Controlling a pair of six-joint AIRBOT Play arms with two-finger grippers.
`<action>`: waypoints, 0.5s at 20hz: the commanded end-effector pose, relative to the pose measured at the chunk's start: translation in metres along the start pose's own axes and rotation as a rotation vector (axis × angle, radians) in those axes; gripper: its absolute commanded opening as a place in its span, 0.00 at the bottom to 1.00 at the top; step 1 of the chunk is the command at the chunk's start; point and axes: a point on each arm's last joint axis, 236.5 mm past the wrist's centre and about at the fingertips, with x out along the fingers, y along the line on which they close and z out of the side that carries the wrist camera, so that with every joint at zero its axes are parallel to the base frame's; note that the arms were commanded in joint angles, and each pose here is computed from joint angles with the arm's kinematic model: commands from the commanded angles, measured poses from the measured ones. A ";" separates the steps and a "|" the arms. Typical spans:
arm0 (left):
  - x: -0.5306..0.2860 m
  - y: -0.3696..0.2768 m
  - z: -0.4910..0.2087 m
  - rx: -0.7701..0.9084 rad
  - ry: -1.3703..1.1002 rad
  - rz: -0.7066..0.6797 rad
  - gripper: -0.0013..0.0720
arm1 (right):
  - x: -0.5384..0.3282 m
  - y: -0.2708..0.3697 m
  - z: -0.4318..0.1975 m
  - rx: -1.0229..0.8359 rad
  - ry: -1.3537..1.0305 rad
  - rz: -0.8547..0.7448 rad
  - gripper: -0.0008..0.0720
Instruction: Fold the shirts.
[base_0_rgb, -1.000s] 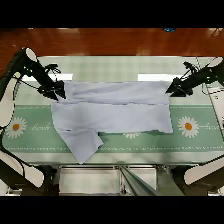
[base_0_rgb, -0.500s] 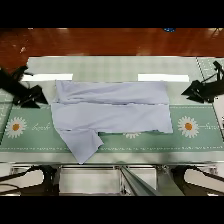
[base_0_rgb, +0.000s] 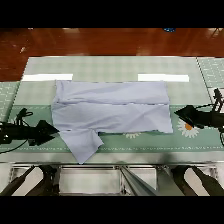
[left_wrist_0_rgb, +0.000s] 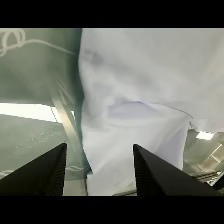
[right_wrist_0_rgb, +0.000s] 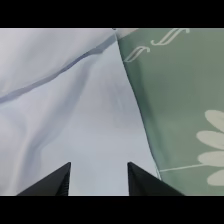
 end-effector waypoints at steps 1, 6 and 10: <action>0.025 0.006 -0.013 -0.015 0.005 0.018 0.71 | 0.000 0.009 -0.011 0.025 0.014 0.043 0.58; 0.046 0.001 -0.018 0.060 0.034 0.069 0.71 | -0.029 0.008 0.026 0.089 -0.087 0.065 0.58; 0.068 0.000 -0.020 0.103 0.076 0.106 0.05 | -0.055 -0.065 0.007 0.243 -0.050 -0.092 0.58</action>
